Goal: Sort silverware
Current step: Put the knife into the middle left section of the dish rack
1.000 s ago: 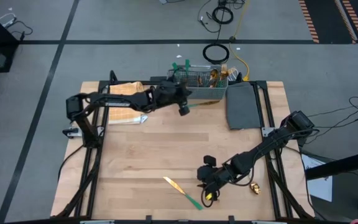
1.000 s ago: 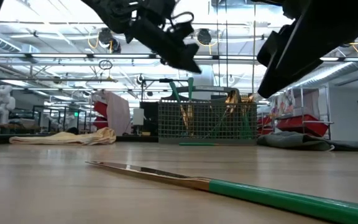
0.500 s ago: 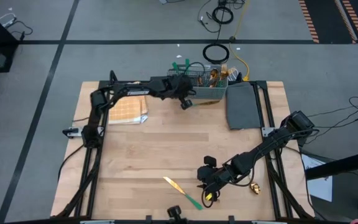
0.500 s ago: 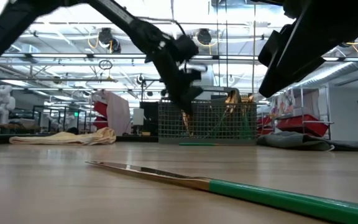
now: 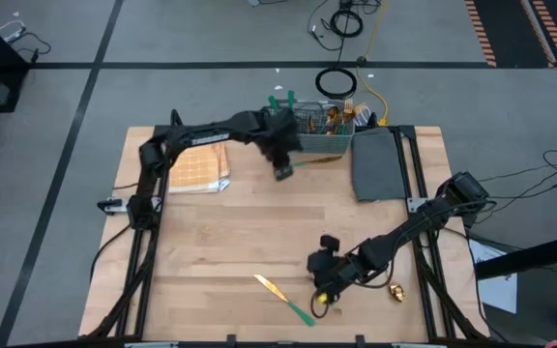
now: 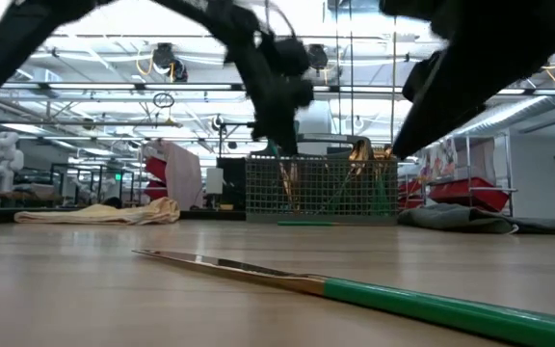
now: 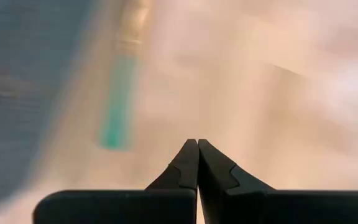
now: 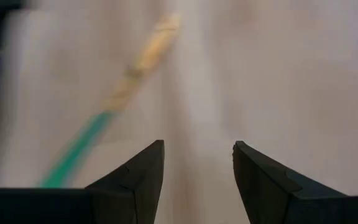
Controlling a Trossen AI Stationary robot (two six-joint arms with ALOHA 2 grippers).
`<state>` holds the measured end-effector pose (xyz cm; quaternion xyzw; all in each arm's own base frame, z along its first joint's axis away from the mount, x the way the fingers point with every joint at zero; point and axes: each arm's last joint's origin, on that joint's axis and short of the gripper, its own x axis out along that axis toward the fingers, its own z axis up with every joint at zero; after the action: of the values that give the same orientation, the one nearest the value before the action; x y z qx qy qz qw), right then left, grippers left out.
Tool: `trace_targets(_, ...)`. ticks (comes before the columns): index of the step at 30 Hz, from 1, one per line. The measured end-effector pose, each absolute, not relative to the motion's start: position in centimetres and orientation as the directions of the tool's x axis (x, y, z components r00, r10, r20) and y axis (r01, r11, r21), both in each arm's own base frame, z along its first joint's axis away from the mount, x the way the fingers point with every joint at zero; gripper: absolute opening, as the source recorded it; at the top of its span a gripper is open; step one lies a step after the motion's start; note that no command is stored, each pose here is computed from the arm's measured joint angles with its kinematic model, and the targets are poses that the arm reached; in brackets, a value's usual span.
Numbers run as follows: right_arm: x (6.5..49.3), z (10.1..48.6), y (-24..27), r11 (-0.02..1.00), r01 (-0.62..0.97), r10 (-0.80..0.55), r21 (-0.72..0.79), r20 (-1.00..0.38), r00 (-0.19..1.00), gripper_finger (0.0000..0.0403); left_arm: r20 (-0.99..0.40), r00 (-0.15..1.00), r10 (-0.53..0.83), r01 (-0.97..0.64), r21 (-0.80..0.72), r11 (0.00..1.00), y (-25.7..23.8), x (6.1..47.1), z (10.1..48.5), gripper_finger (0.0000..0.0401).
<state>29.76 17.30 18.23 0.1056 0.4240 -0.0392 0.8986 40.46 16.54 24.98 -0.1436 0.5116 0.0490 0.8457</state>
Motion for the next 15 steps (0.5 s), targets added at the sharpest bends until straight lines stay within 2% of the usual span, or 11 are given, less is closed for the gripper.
trace_targets(4,29.9,18.0,15.0,0.954,0.297,-0.233,-0.052,-0.752,0.617,0.018,-0.868,0.468,-0.165,-0.057,-0.216,0.975,10.5,38.4,30.3,0.0)
trace_targets(9,30.6,18.3,9.7,0.831,0.489,-0.519,-0.266,-0.686,0.51,0.0159,-0.839,0.533,-0.106,0.037,-0.102,0.994,3.6,33.3,37.7,0.0)
trace_targets(12,31.5,18.0,5.8,0.796,0.535,-0.546,-0.284,-0.718,0.431,0.0104,-0.769,0.639,-0.016,0.007,-0.015,1.0,0.3,29.4,41.8,0.0)
trace_targets(15,32.3,17.5,2.0,0.75,0.6,-0.569,-0.281,-0.736,0.367,0.0023,-0.673,0.738,0.046,-0.035,0.03,0.999,-2.0,25.0,45.1,0.0)
